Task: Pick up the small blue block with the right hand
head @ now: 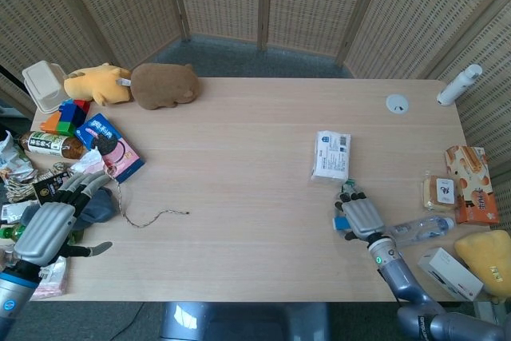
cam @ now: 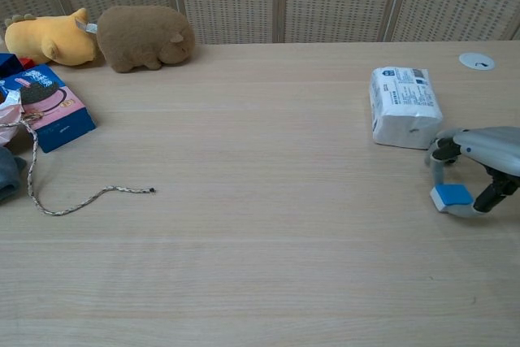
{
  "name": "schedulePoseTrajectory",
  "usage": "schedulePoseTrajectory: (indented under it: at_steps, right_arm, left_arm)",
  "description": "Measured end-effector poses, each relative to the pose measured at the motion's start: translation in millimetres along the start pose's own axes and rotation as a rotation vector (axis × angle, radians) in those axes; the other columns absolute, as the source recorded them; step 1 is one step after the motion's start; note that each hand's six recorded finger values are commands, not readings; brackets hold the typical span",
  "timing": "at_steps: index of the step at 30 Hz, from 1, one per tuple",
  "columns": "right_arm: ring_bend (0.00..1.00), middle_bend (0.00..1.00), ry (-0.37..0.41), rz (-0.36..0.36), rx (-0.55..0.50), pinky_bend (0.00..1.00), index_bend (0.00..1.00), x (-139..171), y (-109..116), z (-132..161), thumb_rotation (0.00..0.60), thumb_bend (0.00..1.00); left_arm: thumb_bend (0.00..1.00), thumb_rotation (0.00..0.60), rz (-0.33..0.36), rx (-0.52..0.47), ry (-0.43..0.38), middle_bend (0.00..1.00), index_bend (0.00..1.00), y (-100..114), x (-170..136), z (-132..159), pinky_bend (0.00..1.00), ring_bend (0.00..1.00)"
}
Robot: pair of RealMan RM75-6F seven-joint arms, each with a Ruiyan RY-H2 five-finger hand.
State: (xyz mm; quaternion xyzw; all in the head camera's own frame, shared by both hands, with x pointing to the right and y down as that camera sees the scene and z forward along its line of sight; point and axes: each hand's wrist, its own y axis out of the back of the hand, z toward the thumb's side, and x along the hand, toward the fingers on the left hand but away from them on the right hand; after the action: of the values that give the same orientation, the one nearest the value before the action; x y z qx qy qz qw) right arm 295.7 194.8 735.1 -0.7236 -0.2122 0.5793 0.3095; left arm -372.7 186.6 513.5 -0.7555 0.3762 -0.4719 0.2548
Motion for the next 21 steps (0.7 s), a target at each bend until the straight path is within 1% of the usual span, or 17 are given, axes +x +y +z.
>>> schedulePoseTrajectory:
  at_steps: [5, 9, 12, 16, 21]
  right_arm:
    - [0.0, 0.26, -0.002, -0.028, 0.005, 0.0, 0.63, 7, 16, -5, 0.6, 0.33]
    - [0.0, 0.27, -0.002, -0.066, 0.005, 0.0, 0.64, 16, 36, -9, 0.6, 0.33]
    - [0.0, 0.27, -0.001, -0.105, 0.0, 0.0, 0.64, 22, 55, -10, 0.6, 0.33]
    - [0.0, 0.27, -0.001, -0.167, 0.002, 0.0, 0.64, 30, 88, -14, 0.6, 0.33]
    - [0.0, 0.28, 0.01, -0.239, -0.005, 0.0, 0.64, 30, 127, -13, 0.6, 0.33]
  left_arm:
    - [0.01, 0.6, -0.006, -0.001, -0.003, 0.0, 0.0, -2, 1, 1, 0.0, 0.0]
    - [0.01, 0.6, -0.008, -0.004, -0.008, 0.0, 0.0, -3, 2, 2, 0.0, 0.0]
    - [0.0, 0.6, -0.009, -0.005, -0.01, 0.0, 0.0, -4, 3, 2, 0.0, 0.0]
    - [0.01, 0.6, -0.01, -0.006, -0.013, 0.0, 0.0, -5, 2, 3, 0.0, 0.0]
    - [0.01, 0.6, -0.005, -0.009, -0.013, 0.0, 0.0, -4, 0, 3, 0.0, 0.0]
